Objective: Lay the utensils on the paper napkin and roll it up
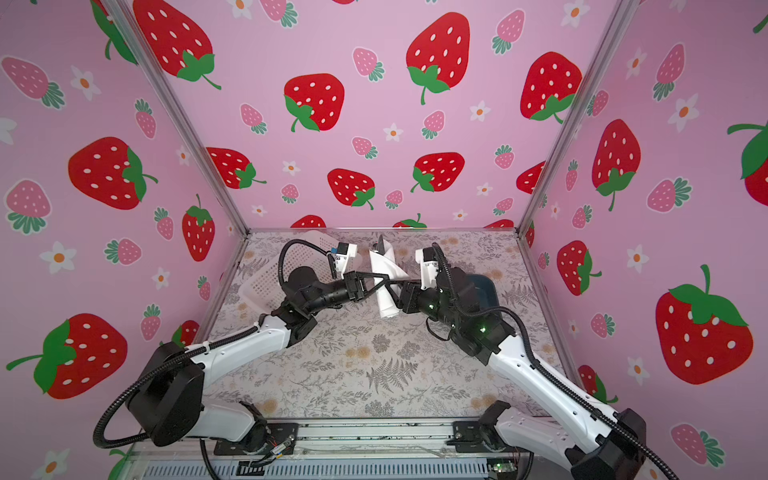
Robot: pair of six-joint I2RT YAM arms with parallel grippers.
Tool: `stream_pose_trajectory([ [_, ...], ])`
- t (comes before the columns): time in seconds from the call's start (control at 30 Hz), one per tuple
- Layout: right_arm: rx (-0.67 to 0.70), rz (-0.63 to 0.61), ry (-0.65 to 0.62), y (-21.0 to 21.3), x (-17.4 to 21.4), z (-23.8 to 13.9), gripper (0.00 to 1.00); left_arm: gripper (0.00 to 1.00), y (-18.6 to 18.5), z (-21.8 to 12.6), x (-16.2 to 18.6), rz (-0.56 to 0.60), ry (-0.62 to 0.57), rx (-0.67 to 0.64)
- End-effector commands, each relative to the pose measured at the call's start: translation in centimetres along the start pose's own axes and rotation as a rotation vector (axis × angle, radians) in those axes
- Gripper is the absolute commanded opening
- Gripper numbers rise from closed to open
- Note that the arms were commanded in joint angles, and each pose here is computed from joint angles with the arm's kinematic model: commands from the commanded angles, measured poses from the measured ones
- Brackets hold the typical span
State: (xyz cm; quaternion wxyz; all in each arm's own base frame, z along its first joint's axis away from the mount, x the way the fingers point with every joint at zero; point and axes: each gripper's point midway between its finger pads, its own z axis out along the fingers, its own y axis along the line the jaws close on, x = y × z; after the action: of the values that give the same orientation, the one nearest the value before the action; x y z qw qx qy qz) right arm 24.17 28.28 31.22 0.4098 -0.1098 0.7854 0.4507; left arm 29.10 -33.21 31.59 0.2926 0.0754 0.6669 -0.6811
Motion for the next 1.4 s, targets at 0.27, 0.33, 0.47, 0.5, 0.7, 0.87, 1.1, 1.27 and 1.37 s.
stream_pose_trajectory([
  [0.27,-0.202,0.025,0.041,2.1,0.7,0.1,0.51,0.07,-4.1,-0.4,-1.4,0.064,-0.031,0.113],
  [0.33,-0.225,0.026,0.045,2.4,0.7,0.1,0.51,0.07,-4.3,-0.3,-1.4,0.065,-0.026,0.120],
  [0.47,-0.277,0.028,0.063,2.8,1.0,0.2,0.49,0.07,-4.7,-0.4,-1.4,0.068,-0.025,0.127],
  [0.5,-0.287,0.029,0.064,2.9,1.0,0.2,0.49,0.07,-4.8,-0.4,-1.4,0.069,-0.025,0.129],
  [0.7,-0.276,0.041,0.059,2.4,0.9,0.0,0.49,0.07,-5.2,-0.5,-1.5,0.070,-0.027,0.135],
  [0.87,-0.263,0.038,0.033,2.3,0.5,-0.6,0.51,0.02,-5.2,-0.6,-1.5,0.075,-0.029,0.128],
  [1.1,-0.315,0.042,0.078,2.8,1.4,-0.4,0.51,0.02,-5.5,-0.6,-1.6,0.079,-0.029,0.135],
  [1.27,-0.371,0.034,0.090,3.7,1.5,-0.4,0.46,0.02,-5.4,-0.6,-1.6,0.076,-0.030,0.133],
  [1.37,-0.379,0.034,0.098,3.8,1.7,-0.4,0.45,0.02,-5.4,-0.6,-1.6,0.076,-0.032,0.133],
])
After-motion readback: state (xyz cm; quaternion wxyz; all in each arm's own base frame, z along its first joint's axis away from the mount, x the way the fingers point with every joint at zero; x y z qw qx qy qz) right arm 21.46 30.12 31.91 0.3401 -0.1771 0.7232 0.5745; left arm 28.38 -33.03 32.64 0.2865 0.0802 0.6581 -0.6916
